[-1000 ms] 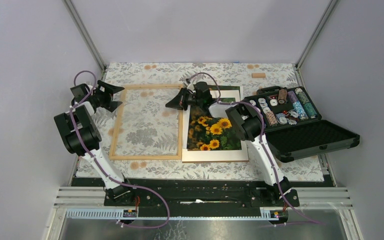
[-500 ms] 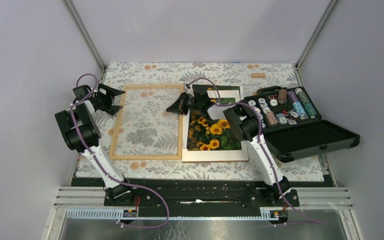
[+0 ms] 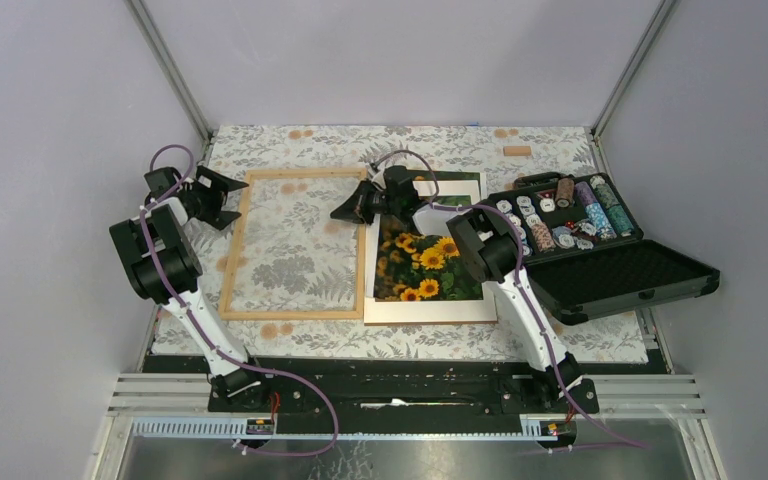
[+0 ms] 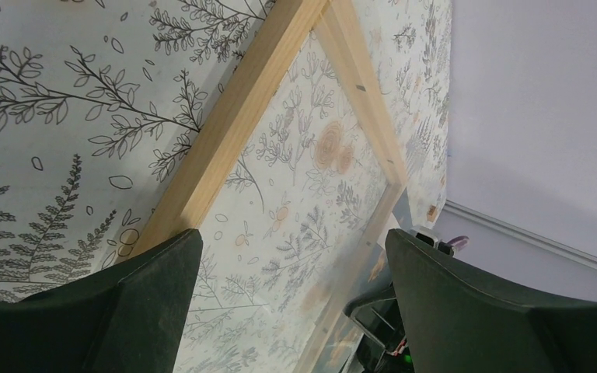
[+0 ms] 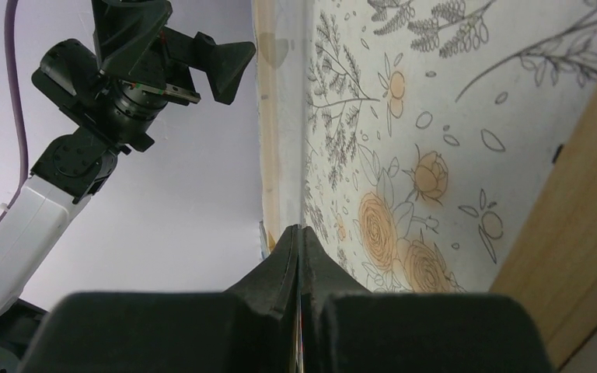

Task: Put the photo into the frame
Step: Place the photo frame item in the photo frame.

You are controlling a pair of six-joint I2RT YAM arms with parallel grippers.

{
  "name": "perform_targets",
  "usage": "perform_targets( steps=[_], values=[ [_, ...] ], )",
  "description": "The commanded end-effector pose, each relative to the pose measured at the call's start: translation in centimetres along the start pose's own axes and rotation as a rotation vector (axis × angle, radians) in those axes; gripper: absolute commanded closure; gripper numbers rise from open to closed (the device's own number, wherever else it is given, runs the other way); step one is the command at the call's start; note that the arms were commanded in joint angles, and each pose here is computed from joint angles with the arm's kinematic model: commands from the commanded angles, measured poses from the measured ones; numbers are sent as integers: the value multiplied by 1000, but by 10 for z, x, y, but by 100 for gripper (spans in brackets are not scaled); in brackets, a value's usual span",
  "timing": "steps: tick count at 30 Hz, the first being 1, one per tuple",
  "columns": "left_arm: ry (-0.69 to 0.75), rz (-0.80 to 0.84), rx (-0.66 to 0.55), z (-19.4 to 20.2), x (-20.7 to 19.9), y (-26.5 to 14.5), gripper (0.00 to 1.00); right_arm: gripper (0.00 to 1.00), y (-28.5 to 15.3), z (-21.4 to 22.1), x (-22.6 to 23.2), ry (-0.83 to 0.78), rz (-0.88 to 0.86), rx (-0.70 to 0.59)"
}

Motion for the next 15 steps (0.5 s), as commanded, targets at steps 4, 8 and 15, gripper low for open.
perform_targets(
  steps=[4,8,15],
  values=[
    [53,29,-47,-12,-14,-4,8,100,12,-5,1,-47,0,-19],
    [99,33,-94,-14,-26,-16,7,100,12,-4,0,-55,19,-11],
    [138,-15,-158,-17,-33,-28,5,100,8,-2,2,-59,24,27]
  ],
)
Point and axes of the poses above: each gripper's point midway between its finger pads, its own y axis out along the fingers, its own x axis along the line the jaws close on, z = x × y, the point moved 6 cm from there along -y, back along the fingers, and after that the axes turned 7 degrees about -y, right-handed, at the moved point
